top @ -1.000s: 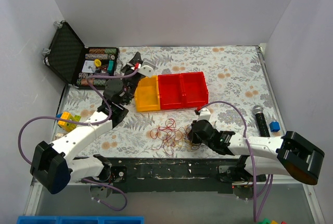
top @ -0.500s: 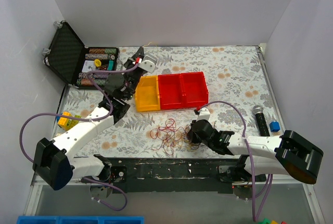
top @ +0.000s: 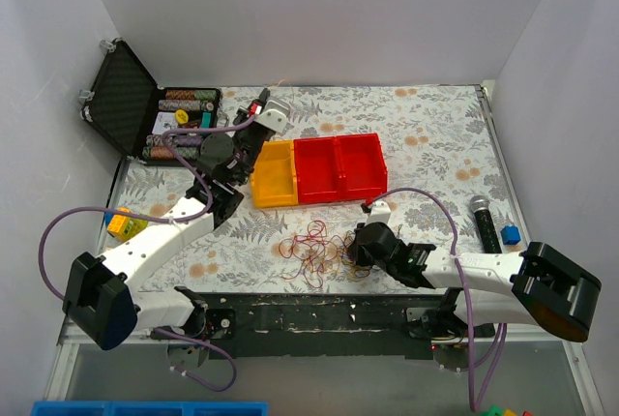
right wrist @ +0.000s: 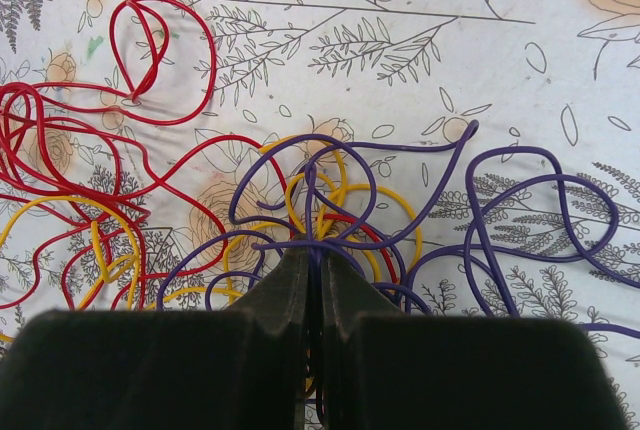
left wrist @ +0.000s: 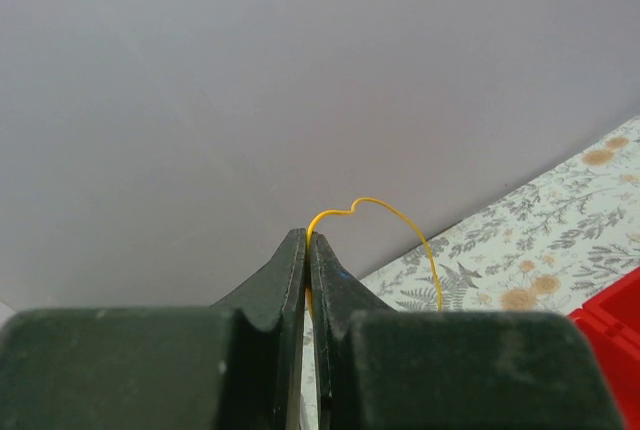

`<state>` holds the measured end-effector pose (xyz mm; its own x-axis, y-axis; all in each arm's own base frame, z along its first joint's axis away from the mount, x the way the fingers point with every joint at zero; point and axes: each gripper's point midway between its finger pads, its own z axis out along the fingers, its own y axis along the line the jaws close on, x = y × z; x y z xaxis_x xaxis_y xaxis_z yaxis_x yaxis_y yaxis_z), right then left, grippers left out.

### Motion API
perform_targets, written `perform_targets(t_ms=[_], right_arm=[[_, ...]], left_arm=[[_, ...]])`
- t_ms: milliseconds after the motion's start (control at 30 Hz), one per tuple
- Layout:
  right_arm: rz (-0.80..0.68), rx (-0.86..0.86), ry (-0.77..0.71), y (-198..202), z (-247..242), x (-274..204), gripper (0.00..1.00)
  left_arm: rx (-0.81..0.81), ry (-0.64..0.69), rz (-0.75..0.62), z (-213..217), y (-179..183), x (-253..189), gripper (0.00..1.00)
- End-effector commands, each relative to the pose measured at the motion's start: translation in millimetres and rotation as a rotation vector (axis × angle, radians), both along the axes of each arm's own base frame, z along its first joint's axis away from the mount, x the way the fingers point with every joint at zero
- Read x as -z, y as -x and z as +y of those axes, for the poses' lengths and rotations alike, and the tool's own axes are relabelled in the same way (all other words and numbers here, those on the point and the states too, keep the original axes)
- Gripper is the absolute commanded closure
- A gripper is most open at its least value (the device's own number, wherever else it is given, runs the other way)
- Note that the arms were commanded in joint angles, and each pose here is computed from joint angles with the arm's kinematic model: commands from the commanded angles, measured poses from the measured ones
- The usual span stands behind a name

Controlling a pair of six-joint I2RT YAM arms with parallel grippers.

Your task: Untangle the cables

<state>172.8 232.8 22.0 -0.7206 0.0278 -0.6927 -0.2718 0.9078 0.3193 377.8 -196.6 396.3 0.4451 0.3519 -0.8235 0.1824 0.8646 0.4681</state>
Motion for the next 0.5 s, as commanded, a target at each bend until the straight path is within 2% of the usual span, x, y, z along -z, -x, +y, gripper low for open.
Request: perform_targets(t_ms=[0,133,467], right_arm=[[0.058,-0.020,0.076,14.4,-15.9,22.5,0.99],[0.058,-0.016,0.081,15.0,-18.5,23.6,0.99],[0.066,-0.016,0.079,16.6,-18.8,26.2,0.99]], left_arm=[[-0.017,0.031,0.044,4.0,0.3,16.5,1.00],[-0.080,0.007,0.044,20.4,1.0,31.9,1.00],[-0.082,-0.036,0.134,30.8,12.6,71.7,1.00]])
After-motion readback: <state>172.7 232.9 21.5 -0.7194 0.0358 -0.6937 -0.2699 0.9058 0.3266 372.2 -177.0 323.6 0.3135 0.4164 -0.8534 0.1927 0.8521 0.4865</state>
